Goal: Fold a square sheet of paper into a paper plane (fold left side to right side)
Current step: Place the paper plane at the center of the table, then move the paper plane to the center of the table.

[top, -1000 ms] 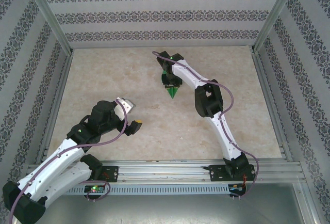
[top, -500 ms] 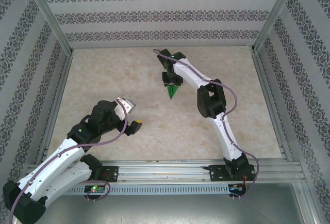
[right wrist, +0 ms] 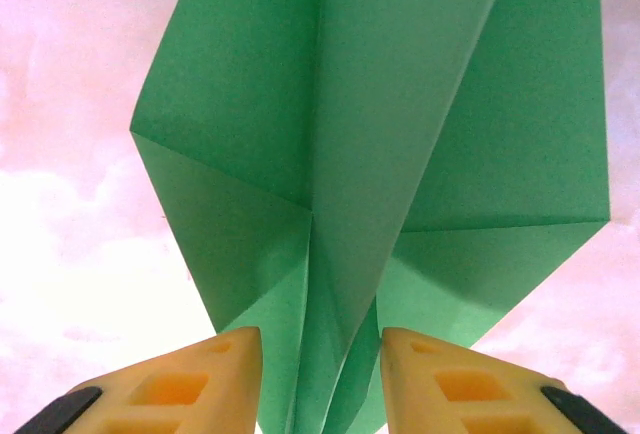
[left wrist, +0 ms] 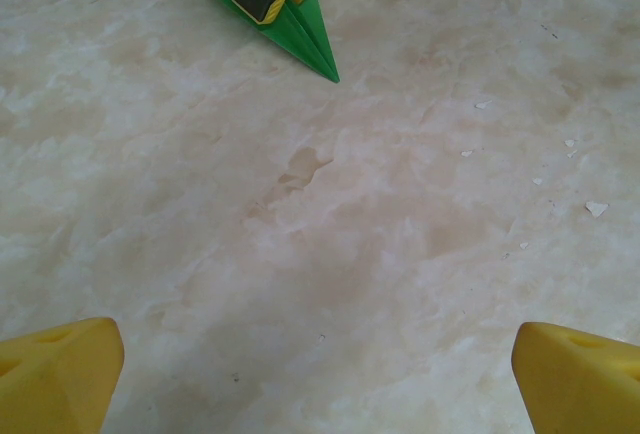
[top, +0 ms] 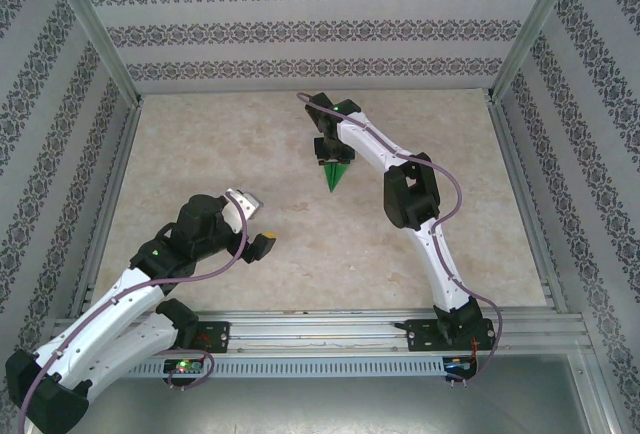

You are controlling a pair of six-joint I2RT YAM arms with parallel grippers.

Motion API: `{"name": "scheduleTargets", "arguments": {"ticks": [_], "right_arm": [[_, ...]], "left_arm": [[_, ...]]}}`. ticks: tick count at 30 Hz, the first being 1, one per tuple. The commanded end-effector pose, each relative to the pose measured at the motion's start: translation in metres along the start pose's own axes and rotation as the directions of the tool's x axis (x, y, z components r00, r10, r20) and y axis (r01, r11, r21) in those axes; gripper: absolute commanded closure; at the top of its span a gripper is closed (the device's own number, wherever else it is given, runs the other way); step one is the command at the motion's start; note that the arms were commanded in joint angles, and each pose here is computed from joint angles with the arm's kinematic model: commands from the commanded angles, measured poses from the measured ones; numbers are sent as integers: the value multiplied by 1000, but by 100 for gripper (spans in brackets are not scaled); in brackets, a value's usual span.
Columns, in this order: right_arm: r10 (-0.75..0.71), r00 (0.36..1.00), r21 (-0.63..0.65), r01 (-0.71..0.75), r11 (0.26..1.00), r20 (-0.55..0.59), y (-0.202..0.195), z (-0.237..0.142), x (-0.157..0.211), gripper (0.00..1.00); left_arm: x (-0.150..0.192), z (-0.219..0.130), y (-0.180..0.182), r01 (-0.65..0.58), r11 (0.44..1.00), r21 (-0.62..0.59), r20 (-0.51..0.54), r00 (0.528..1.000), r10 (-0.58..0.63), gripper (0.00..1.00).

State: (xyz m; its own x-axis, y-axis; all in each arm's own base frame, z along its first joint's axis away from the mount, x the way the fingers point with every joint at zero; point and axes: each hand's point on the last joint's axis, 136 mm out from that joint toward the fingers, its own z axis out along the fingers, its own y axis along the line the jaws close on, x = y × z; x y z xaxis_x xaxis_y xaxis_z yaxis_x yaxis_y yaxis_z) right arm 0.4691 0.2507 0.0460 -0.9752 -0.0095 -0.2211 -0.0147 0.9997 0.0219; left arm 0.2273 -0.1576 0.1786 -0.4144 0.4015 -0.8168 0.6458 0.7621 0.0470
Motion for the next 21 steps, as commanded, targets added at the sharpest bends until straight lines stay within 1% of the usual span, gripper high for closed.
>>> {"name": "scheduleTargets", "arguments": {"ticks": [1,6,16,21], "right_arm": [[17,1000,0,-17,1000,-13,-1,5,2,64],[5,999,12,-4,1000,-41,-3,13,7,67],[-18,996,39,21,999,-82,-9,19,17,67],[-30,995,37,33,999,-90,-9,20,19,71]], "left_arm": [[-3,-2,5,-10,1000,-14,5,1000,10,0],[-2,-2,5,-10,1000,-14,4,1000,10,0],[-2,-2,5,-9,1000,-16,2,1000,10,0],[-2,-2,5,-10,1000,-16,0,1000,10,0]]}}
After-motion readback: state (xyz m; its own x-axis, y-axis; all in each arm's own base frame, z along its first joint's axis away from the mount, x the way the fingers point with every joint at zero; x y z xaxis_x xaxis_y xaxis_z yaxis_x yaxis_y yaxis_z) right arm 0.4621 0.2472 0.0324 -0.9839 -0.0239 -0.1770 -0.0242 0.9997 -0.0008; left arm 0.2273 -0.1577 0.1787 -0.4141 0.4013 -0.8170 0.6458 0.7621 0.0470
